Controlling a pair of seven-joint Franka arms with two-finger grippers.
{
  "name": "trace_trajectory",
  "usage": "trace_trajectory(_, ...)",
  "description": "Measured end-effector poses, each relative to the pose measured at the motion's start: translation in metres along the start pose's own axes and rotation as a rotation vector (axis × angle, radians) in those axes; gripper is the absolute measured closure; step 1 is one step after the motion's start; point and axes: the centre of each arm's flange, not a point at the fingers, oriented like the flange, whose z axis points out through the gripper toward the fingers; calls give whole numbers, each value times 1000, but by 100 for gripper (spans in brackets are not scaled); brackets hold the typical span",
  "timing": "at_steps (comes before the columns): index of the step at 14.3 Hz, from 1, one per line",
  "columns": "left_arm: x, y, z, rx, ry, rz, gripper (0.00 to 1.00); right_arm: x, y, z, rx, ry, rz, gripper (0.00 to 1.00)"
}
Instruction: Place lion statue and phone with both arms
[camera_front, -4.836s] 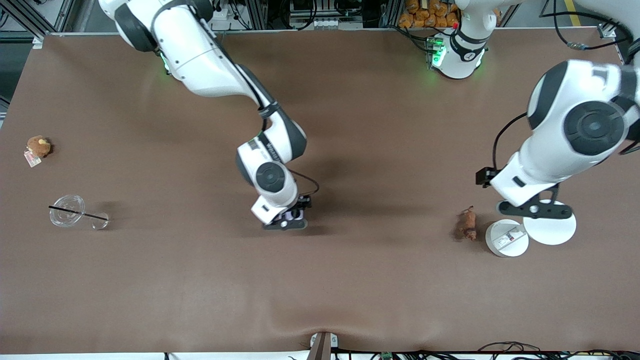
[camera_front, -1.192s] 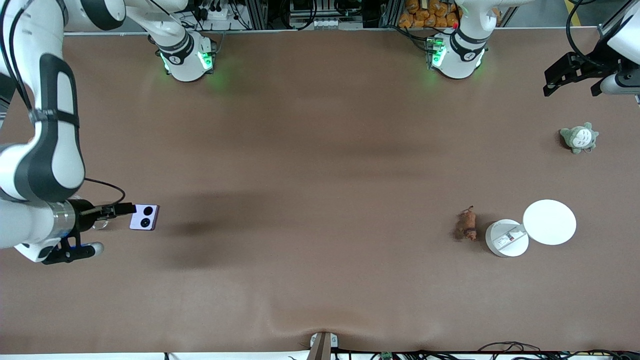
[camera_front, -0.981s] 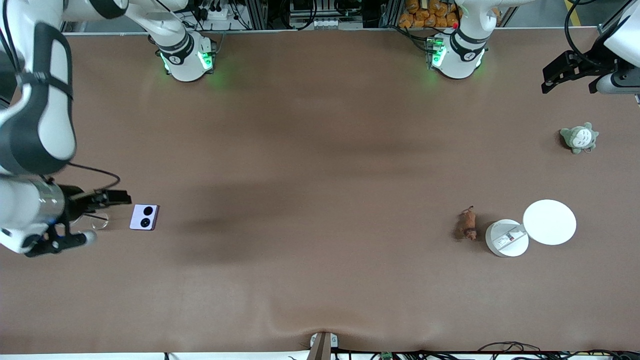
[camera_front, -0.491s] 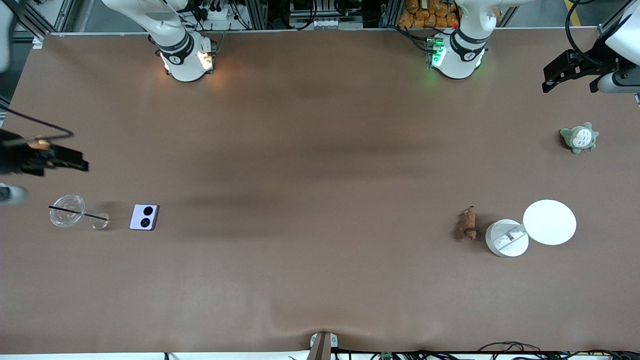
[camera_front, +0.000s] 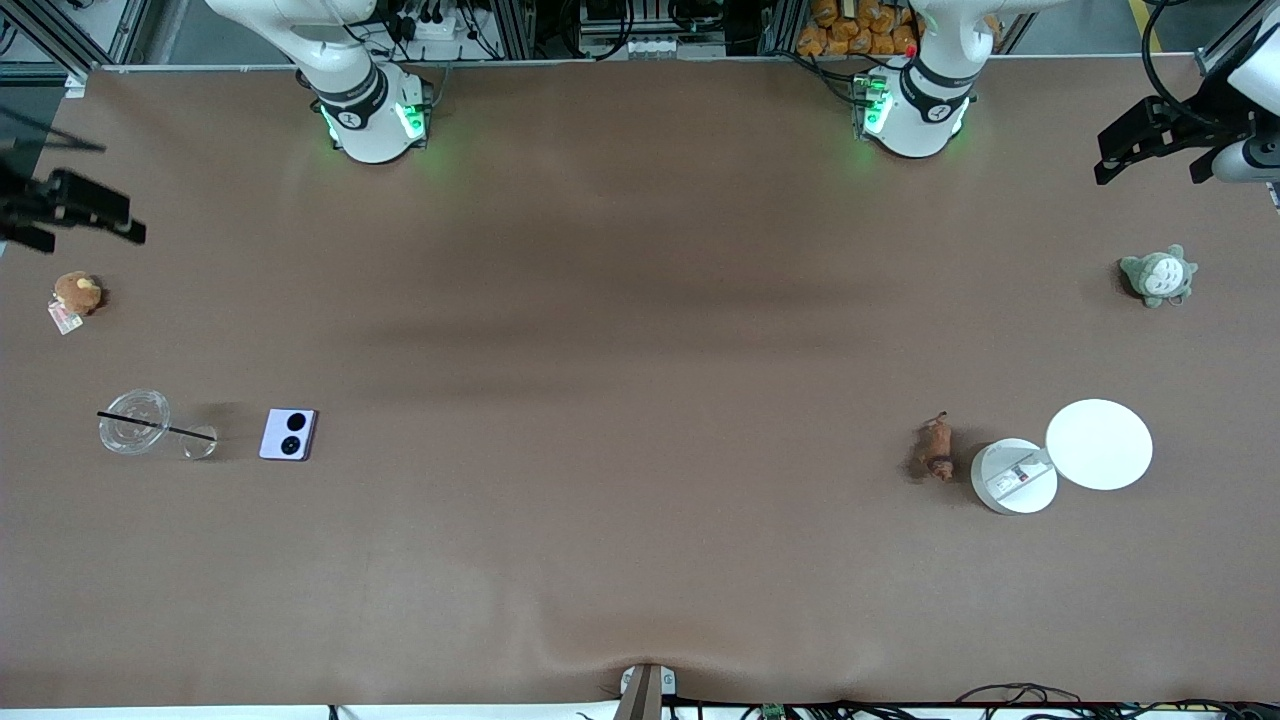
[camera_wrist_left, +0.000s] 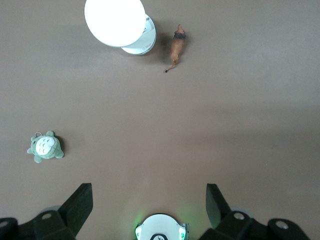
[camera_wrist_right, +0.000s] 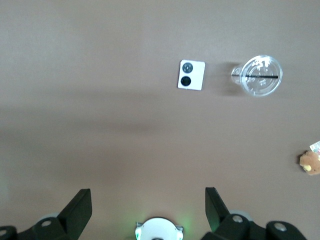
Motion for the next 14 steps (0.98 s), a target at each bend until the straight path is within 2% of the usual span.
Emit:
trace_trajectory(3,1,-1,-2,-1,5,-1,0,-15,-10,1,-11,-6,-14,0)
trace_trajectory(14,3,6,-22,-1,33,13,0,-15,-19,8,-13,-20,-31,0)
